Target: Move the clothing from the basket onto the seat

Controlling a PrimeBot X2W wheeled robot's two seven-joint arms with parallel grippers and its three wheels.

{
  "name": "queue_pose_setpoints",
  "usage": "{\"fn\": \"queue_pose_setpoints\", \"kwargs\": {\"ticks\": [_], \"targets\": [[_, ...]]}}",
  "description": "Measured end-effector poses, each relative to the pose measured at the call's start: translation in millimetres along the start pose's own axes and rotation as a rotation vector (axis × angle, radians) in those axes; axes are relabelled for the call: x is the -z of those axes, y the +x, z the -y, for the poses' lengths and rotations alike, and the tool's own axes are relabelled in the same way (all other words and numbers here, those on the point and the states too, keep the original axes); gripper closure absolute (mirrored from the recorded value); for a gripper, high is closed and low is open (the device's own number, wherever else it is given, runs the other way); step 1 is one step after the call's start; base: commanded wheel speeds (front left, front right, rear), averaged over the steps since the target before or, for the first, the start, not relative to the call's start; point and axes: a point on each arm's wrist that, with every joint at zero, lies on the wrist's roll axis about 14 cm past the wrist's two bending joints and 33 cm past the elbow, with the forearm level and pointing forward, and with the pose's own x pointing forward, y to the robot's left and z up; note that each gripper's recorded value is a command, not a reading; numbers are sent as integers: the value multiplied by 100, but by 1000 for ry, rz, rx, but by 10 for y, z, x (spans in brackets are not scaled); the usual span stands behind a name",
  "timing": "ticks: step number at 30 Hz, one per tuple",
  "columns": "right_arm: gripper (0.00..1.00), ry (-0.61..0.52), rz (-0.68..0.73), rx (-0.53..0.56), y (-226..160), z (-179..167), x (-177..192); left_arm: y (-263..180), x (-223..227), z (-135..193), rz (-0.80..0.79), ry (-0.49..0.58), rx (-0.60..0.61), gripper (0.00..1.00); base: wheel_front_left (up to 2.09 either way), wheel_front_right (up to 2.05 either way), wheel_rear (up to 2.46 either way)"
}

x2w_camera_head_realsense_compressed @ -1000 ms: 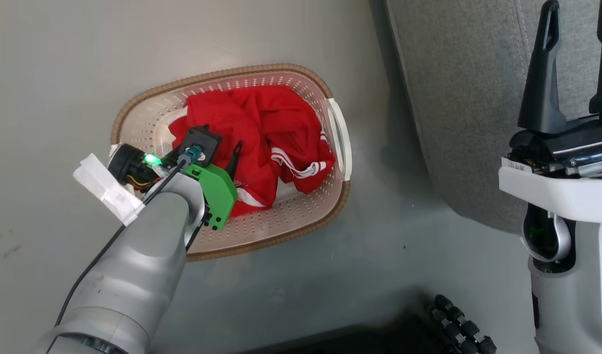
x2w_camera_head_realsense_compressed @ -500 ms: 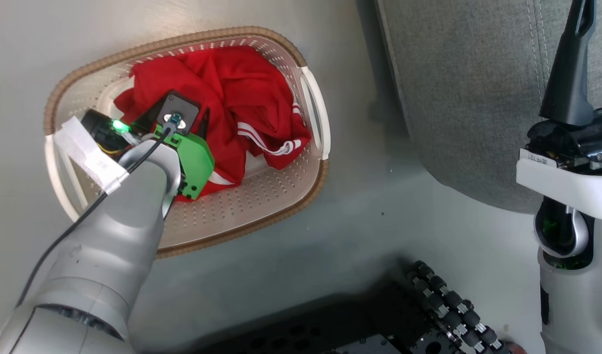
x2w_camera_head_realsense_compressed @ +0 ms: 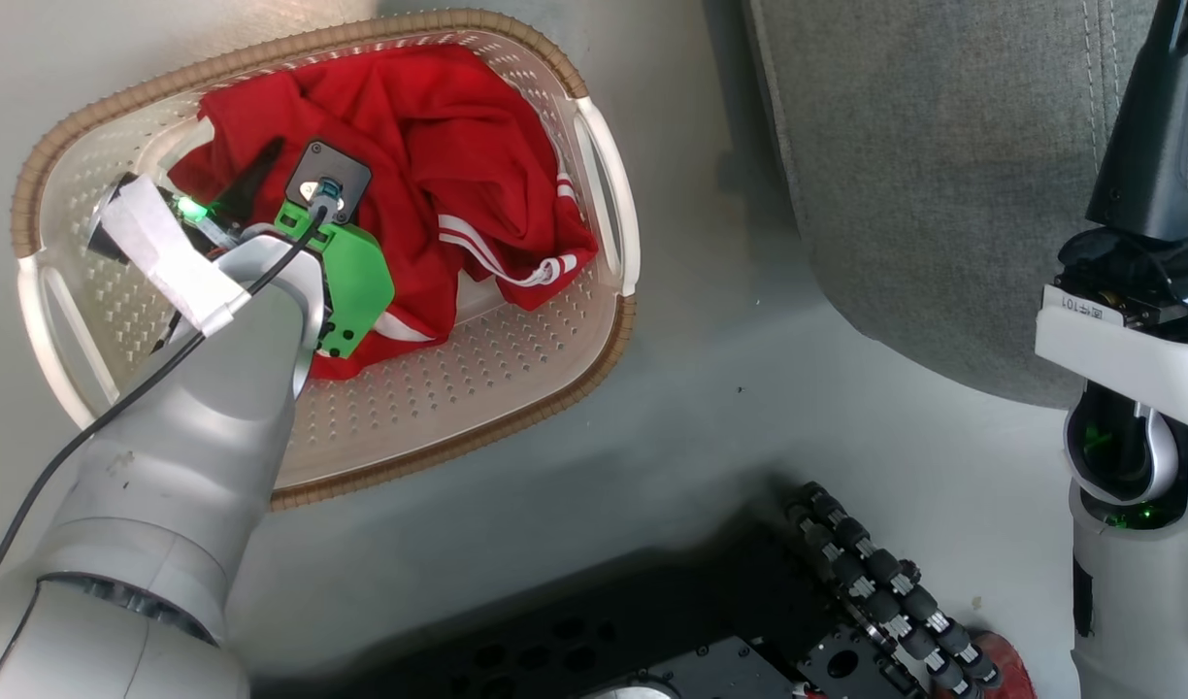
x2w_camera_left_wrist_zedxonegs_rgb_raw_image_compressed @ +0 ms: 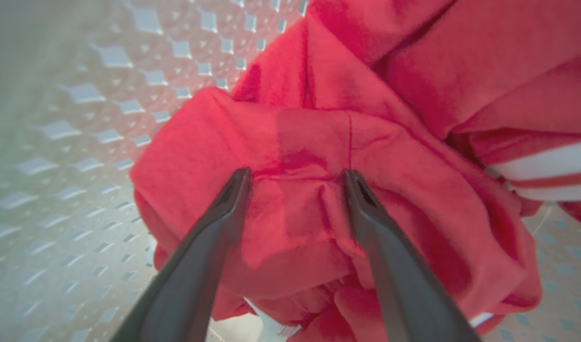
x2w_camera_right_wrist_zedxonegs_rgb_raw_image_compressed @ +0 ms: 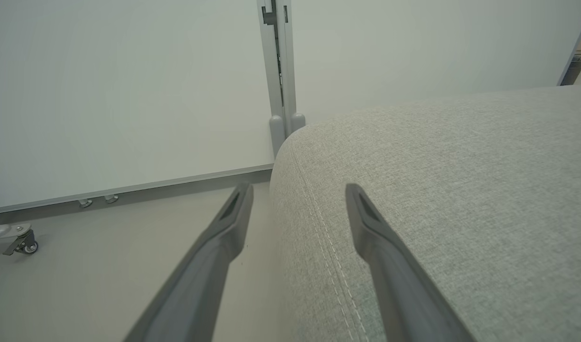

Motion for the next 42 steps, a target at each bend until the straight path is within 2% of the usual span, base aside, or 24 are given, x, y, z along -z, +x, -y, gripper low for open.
{"fn": "queue_pose_setpoints", "kwargs": {"ticks": [1,3,4,8,21,24,29,42], "targets": [[0,1,-1,1,-1,4,6,9,-6,-9,5,4,-4,0,0,0,0],[0,1,-4,2,0,8,24,26,-24,-41,24,12,-21,97,0,0,0],[0,3,-6,3,0,8,36,31,-23,-48,26,14,-24,100,0,0,0],[0,13,-13,-2,10,-17,87,18,-4,-58,22,-7,-27,100,0,0,0],[0,55,24,-12,46,-96,-90,-302,-442,-129,206,-142,-60,100,0,0,0],[0,61,33,-14,34,-114,-174,-476,-723,-119,310,-185,-57,100,0,0,0],[0,68,34,-13,-51,-139,-297,-820,-784,-101,382,-242,-70,100,0,0,0],[0,65,60,-17,-510,-209,-797,-1888,-1220,37,614,-292,-128,100,0,0,0]]}}
